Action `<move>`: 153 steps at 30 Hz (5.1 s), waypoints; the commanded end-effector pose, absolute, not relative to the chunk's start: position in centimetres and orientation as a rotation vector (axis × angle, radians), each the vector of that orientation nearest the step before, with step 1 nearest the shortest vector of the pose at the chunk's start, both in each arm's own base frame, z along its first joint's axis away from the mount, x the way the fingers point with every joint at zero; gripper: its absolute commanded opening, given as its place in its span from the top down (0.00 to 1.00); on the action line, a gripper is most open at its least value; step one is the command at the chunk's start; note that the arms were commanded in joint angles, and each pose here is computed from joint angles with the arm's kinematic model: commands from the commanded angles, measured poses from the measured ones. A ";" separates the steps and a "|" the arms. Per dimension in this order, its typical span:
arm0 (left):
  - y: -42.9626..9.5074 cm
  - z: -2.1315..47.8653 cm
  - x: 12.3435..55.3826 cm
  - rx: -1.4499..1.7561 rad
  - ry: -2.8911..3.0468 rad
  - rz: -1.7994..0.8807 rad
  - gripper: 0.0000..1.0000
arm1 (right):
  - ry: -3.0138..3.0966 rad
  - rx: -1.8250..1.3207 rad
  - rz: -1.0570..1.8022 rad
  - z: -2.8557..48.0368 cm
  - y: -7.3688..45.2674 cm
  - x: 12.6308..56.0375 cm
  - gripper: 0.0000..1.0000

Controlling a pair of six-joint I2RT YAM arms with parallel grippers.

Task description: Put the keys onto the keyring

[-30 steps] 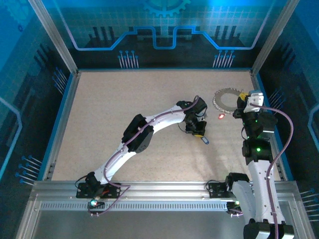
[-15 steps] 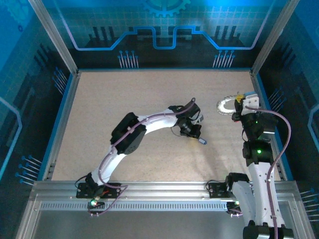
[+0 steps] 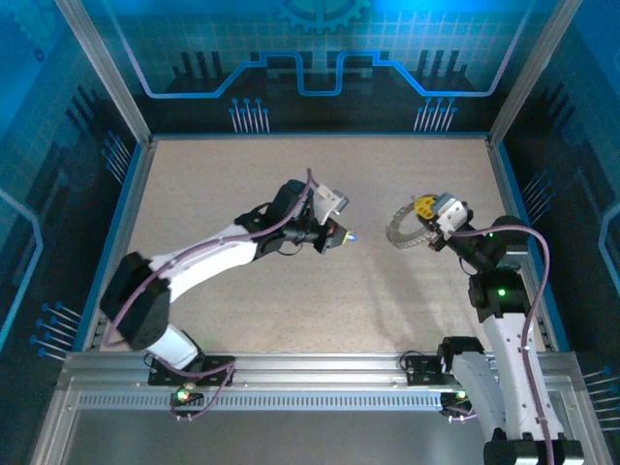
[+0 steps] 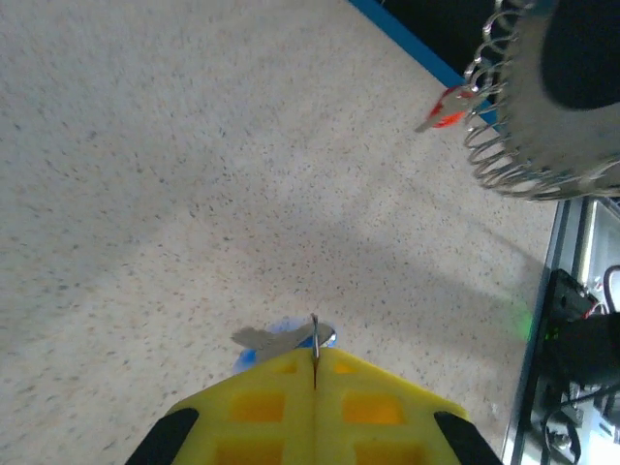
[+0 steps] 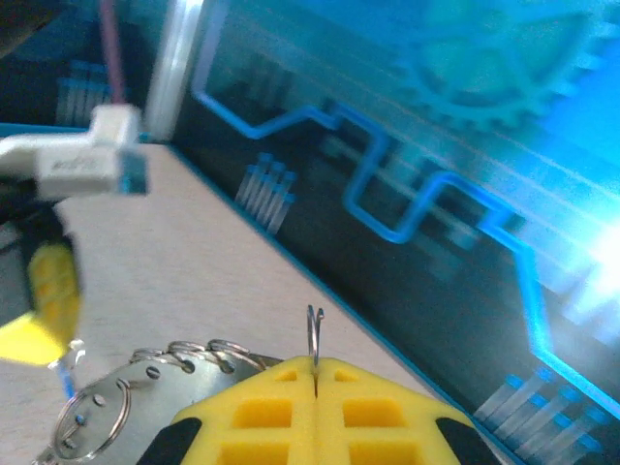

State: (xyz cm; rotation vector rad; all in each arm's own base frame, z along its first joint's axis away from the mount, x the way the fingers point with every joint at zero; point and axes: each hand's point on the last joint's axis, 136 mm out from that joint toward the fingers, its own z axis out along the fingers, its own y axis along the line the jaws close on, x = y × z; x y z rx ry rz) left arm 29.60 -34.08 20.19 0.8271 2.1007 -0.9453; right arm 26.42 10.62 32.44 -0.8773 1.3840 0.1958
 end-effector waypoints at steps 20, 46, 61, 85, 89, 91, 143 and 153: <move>-27.9 30.9 19.7 1.252 1.246 -0.702 1.00 | 1.005 -1.599 0.885 31.3 25.8 14.0 1.00; -27.5 28.5 16.3 1.513 1.140 -0.669 1.00 | 1.078 -1.651 0.999 29.4 28.6 15.0 1.00; -26.0 26.4 16.1 1.519 1.189 -0.579 1.00 | 0.829 -1.826 0.494 26.4 30.3 13.6 1.00; -24.6 24.2 13.0 1.605 1.166 -0.590 1.00 | 0.641 -1.822 0.407 27.5 30.4 12.6 1.00; -24.7 24.3 12.8 1.599 1.150 -0.589 1.00 | 0.657 -1.864 0.432 27.3 30.6 12.3 1.00; -24.8 24.2 12.8 1.594 1.150 -0.585 1.00 | 0.681 -1.875 0.458 27.3 30.8 12.3 1.00; -23.6 24.6 13.8 1.498 1.144 -0.544 1.00 | 0.932 -1.922 0.731 24.1 30.2 12.3 1.00; -24.4 23.5 13.5 1.568 1.137 -0.566 1.00 | 0.915 -1.932 0.944 25.3 32.2 10.4 1.00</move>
